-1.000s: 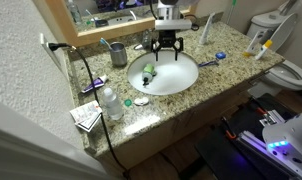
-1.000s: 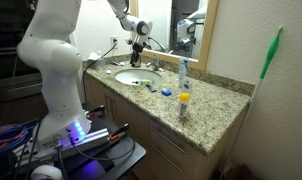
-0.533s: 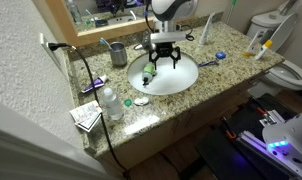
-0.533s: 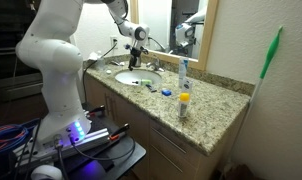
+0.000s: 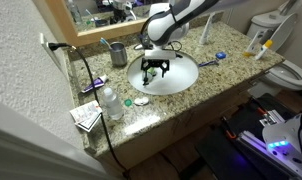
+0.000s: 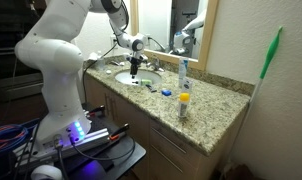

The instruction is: Run water over the green bottle

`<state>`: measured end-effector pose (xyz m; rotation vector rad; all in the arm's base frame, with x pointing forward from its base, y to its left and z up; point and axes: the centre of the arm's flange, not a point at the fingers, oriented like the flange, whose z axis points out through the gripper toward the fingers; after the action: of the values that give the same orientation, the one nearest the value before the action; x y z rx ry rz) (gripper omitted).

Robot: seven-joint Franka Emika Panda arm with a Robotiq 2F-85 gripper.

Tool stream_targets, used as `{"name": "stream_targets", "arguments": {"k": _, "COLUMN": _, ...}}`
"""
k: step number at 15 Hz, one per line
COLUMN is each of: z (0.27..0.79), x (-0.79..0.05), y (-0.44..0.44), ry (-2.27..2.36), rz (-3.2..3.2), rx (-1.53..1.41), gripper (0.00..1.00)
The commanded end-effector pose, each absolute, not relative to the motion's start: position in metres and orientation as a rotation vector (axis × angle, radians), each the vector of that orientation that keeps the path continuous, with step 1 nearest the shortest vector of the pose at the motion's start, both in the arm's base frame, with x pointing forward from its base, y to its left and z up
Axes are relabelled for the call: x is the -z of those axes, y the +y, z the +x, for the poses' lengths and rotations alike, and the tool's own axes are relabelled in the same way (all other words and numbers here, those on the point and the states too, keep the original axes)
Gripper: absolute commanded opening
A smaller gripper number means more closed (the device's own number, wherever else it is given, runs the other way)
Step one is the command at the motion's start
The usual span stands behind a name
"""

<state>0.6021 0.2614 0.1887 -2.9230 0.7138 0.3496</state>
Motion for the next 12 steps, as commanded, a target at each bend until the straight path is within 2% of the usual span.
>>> {"name": "stream_targets", "arguments": {"k": 1, "z": 0.602, "x": -0.184, "y": 0.265, "ry": 0.700, "rz": -2.917, "rx": -0.318, "gripper": 1.00}}
{"name": "stream_targets", "arguments": {"k": 12, "z": 0.602, "x": -0.136, "y": 0.294, "ry": 0.669, "rz": -2.899, "rx": -0.127, "gripper": 1.00}}
